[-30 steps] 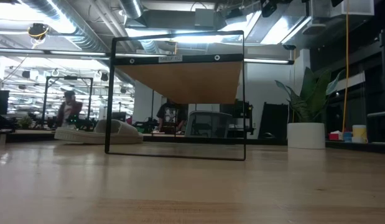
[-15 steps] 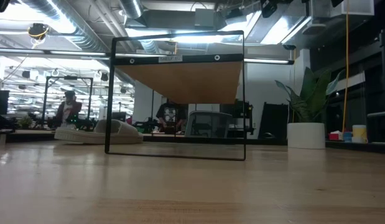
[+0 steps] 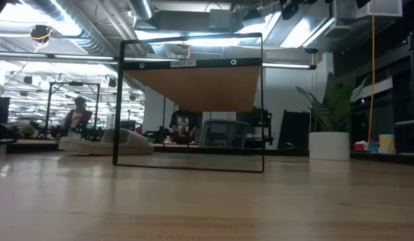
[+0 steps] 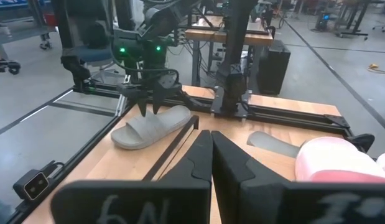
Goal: Pick and place slides into the shelf
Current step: Put the left gray slipper on the shelf
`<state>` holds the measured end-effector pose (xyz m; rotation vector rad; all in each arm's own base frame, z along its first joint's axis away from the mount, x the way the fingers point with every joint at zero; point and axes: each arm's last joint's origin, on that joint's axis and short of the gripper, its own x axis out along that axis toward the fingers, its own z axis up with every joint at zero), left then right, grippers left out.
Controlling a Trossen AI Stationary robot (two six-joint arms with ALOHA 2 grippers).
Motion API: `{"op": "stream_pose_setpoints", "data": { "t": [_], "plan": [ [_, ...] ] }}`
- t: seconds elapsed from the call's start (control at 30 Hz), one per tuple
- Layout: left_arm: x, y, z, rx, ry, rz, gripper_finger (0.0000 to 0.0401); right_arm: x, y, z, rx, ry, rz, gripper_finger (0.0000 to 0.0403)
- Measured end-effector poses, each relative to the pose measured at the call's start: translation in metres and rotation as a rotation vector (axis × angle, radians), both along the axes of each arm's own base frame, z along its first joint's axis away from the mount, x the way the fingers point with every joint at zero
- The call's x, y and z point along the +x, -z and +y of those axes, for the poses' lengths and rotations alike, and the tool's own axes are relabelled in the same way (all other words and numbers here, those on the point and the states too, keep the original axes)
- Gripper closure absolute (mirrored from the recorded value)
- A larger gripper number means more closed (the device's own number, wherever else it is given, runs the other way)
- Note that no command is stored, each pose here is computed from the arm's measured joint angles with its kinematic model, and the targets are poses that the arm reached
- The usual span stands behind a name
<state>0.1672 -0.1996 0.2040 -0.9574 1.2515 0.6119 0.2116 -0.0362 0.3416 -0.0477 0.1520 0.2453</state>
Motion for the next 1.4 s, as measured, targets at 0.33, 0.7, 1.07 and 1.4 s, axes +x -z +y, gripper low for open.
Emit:
{"op": "stream_pose_setpoints", "data": {
  "t": [0.33,0.7,1.07,1.4],
  "plan": [
    [0.002,-0.001,-0.002,-0.021,0.0,-0.016,0.0227,0.001,0.0,0.005,0.001,-0.023,0.003,0.0398],
    [0.015,0.001,-0.019,-0.159,0.036,-0.112,0.0227,0.001,0.0,0.008,-0.003,-0.037,0.003,0.0398],
    [0.017,0.006,-0.019,-0.127,0.011,-0.121,0.0227,0.001,0.0,0.008,-0.001,-0.036,0.003,0.0398],
    [0.016,0.006,-0.02,-0.148,0.004,-0.092,0.0227,0.001,0.0,0.008,0.001,-0.036,0.004,0.0398]
  ]
}}
